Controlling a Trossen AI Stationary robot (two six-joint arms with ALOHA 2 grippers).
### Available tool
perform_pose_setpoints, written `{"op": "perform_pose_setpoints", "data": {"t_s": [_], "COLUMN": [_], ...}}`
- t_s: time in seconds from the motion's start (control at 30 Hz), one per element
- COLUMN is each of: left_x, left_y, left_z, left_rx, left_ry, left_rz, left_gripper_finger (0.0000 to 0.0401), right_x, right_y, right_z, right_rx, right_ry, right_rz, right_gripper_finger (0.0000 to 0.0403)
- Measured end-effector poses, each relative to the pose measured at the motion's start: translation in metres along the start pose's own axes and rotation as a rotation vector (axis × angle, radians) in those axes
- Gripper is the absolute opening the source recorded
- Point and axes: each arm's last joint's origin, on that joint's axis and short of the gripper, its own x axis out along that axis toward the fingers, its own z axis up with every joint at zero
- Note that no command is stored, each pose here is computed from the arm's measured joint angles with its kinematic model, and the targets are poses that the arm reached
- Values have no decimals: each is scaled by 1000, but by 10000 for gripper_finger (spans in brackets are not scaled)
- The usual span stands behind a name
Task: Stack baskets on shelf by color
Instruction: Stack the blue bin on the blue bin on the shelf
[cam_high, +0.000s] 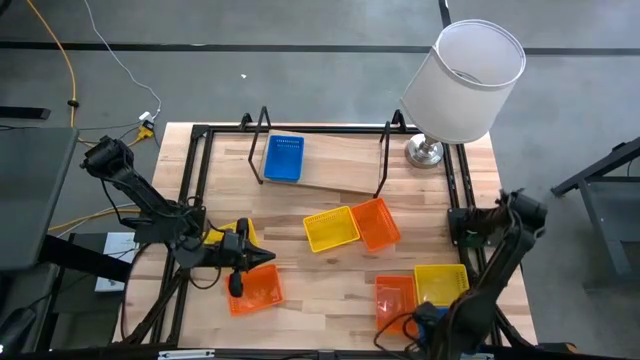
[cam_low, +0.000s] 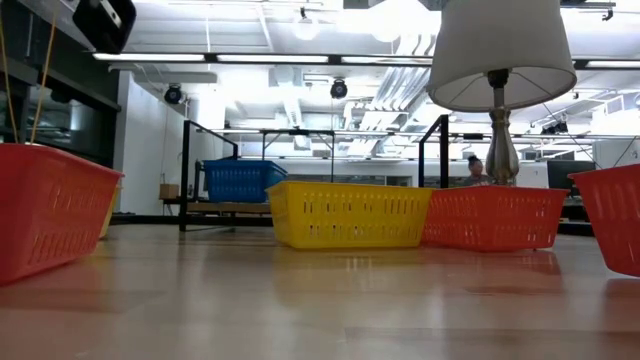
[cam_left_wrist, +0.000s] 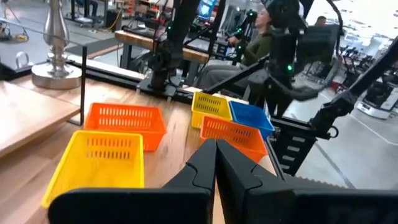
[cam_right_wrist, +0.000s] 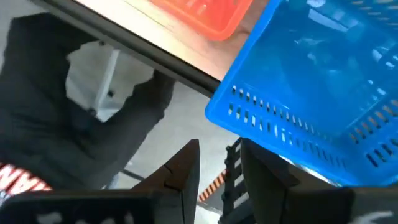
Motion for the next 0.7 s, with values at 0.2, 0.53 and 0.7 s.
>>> {"op": "perform_pose_setpoints", "data": {"t_s": [0.2, 0.53, 0.7], "left_x": [0, 0, 0], "left_y": [-1, -1, -1], "left_z": [4, 4, 3], "left_rx": [23, 35, 36], "left_ry": [-29, -28, -27], "left_rz": [-9, -10, -9], "left_gripper_finger": [0, 0, 0], "right_x": [18, 30, 36], "right_y": [4, -3, -1], "right_z": [5, 11, 12], "right_rx": [35, 174, 166], "right_ry": [-118, -168, -189], "right_rz": [5, -105, -92], "right_gripper_finger": [106, 105, 105]}}
